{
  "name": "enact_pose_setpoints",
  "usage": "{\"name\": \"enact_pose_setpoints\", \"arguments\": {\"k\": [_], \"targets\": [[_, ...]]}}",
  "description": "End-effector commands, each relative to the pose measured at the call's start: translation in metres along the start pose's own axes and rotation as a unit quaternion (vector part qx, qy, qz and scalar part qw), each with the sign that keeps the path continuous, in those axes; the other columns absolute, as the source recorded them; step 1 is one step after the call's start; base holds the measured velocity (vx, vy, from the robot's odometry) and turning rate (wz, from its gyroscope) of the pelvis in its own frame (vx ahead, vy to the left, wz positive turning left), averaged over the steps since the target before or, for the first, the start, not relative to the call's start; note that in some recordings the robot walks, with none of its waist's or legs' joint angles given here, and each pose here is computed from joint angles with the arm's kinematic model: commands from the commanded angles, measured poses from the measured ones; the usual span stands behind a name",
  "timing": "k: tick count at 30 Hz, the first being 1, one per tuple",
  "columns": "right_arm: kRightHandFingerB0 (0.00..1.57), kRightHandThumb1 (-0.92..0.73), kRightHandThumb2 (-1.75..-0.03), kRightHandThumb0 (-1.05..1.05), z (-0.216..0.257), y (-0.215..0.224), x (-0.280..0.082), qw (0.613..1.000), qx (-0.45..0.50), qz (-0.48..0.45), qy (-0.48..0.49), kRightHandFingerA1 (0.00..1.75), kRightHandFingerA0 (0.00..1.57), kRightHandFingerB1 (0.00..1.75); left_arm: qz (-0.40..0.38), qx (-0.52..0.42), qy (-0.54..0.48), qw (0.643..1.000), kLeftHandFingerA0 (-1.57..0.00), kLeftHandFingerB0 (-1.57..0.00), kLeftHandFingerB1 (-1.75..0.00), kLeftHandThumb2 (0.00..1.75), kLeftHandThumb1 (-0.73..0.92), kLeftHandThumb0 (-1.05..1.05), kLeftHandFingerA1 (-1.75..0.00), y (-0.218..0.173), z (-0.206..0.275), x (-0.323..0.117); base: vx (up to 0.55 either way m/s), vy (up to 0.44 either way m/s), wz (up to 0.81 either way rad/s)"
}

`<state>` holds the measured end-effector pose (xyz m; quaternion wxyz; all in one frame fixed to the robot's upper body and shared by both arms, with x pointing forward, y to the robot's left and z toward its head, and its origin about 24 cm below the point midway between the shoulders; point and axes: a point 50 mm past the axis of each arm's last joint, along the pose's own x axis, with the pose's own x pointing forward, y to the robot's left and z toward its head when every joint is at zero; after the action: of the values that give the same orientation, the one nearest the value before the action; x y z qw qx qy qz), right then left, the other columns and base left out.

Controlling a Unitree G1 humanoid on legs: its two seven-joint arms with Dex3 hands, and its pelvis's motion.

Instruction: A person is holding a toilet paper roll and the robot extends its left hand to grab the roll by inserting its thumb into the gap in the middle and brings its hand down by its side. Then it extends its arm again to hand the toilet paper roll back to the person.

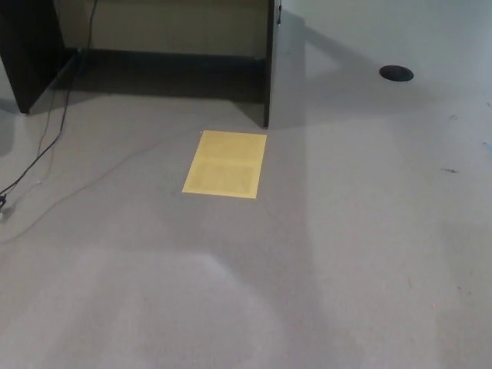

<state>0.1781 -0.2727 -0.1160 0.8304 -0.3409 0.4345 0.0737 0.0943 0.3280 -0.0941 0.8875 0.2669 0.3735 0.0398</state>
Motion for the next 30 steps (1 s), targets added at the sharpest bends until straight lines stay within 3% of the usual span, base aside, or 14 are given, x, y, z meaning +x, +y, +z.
{"name": "enact_pose_setpoints", "arguments": {"k": [1, 8, 13, 14, 18, 19, 20, 21, 22, 28, 29, 30], "targets": [[0.59, -0.65, -0.60, -0.37, -0.005, -0.010, -0.002, 0.999, -0.036, -0.009, -0.016, 0.62, 0.76, 0.43, 0.027, 0.002, -0.073, 0.997, -0.34, -0.32, -0.36, 0.59, 0.42, -0.31, -0.38, 0.019, 0.007, -0.007, 0.00, 0.000, 0.00], [0.59, -0.65, -0.60, -0.37, -0.012, -0.006, -0.004, 0.999, -0.034, -0.004, -0.011, 0.60, 0.75, 0.44, 0.021, -0.013, -0.073, 0.997, -0.34, -0.31, -0.36, 0.59, 0.42, -0.30, -0.38, 0.015, -0.001, -0.014, 0.00, 0.000, 0.00], [0.58, -0.66, -0.60, -0.39, -0.007, -0.011, -0.002, 0.999, -0.037, -0.007, -0.012, 0.60, 0.78, 0.43, 0.025, -0.044, -0.141, 0.989, -0.27, -0.26, -0.33, 0.58, 0.44, -0.32, -0.36, 0.023, 0.023, -0.011, 0.00, 0.000, 0.00], [0.58, -0.66, -0.61, -0.39, -0.007, -0.012, -0.002, 0.999, -0.036, -0.006, -0.013, 0.57, 0.75, 0.43, 0.026, -0.047, -0.160, 0.986, -0.14, -0.12, -0.50, 0.86, 0.31, -0.17, -0.52, 0.026, 0.030, -0.012, 0.00, 0.000, 0.00], [0.58, -0.66, -0.60, -0.38, 0.010, -0.017, 0.003, 0.999, -0.025, -0.010, -0.029, 0.55, 0.72, 0.43, 0.037, -0.050, -0.297, 0.953, -0.13, -0.11, -0.50, 0.86, 0.29, -0.22, -0.52, 0.052, 0.091, -0.016, 0.00, 0.000, 0.00], [0.58, -0.66, -0.60, -0.38, 0.009, -0.016, 0.002, 0.999, -0.026, -0.009, -0.028, 0.58, 0.74, 0.43, 0.042, -0.040, -0.315, 0.947, -0.27, -0.20, -0.36, 0.66, 0.40, -0.52, -0.42, 0.055, 0.103, -0.021, 0.00, 0.000, 0.00], [0.58, -0.65, -0.60, -0.38, 0.006, -0.013, 0.001, 0.999, -0.028, -0.007, -0.026, 0.56, 0.73, 0.44, 0.045, -0.031, -0.348, 0.936, -0.14, -0.11, -0.50, 0.86, 0.30, -0.22, -0.52, 0.060, 0.118, -0.028, 0.00, 0.000, 0.00], [0.58, -0.65, -0.60, -0.38, 0.001, -0.010, 0.000, 0.999, -0.030, -0.005, -0.024, 0.56, 0.73, 0.44, 0.047, -0.024, -0.389, 0.920, -0.14, -0.11, -0.50, 0.86, 0.30, -0.22, -0.52, 0.065, 0.135, -0.036, 0.00, 0.000, 0.00], [0.59, -0.65, -0.60, -0.38, -0.003, -0.006, -0.001, 0.999, -0.031, -0.002, -0.023, 0.57, 0.74, 0.44, 0.051, -0.023, -0.408, 0.911, -0.32, -0.27, -0.30, 0.54, 0.46, -0.39, -0.36, 0.067, 0.144, -0.043, 0.00, 0.000, 0.00], [0.60, -0.66, -0.60, -0.39, -0.002, -0.003, -0.001, 0.999, -0.036, 0.006, -0.019, 0.59, 0.76, 0.43, 0.062, -0.002, -0.520, 0.852, -0.33, -0.29, -0.31, 0.54, 0.45, -0.37, -0.35, 0.084, 0.212, -0.077, 0.00, 0.000, 0.00], [0.60, -0.65, -0.60, -0.39, 0.003, -0.005, 0.001, 0.999, -0.037, 0.002, -0.023, 0.60, 0.77, 0.43, 0.061, 0.003, -0.539, 0.840, -0.30, -0.27, -0.36, 0.62, 0.40, -0.44, -0.40, 0.086, 0.226, -0.081, 0.00, 0.000, 0.00], [0.60, -0.65, -0.60, -0.40, 0.003, -0.004, 0.001, 0.999, -0.036, 0.003, -0.024, 0.59, 0.76, 0.43, 0.061, 0.019, -0.569, 0.820, -0.33, -0.27, -0.30, 0.54, 0.44, -0.36, -0.37, 0.085, 0.244, -0.090, 0.00, 0.000, 0.00]]}}
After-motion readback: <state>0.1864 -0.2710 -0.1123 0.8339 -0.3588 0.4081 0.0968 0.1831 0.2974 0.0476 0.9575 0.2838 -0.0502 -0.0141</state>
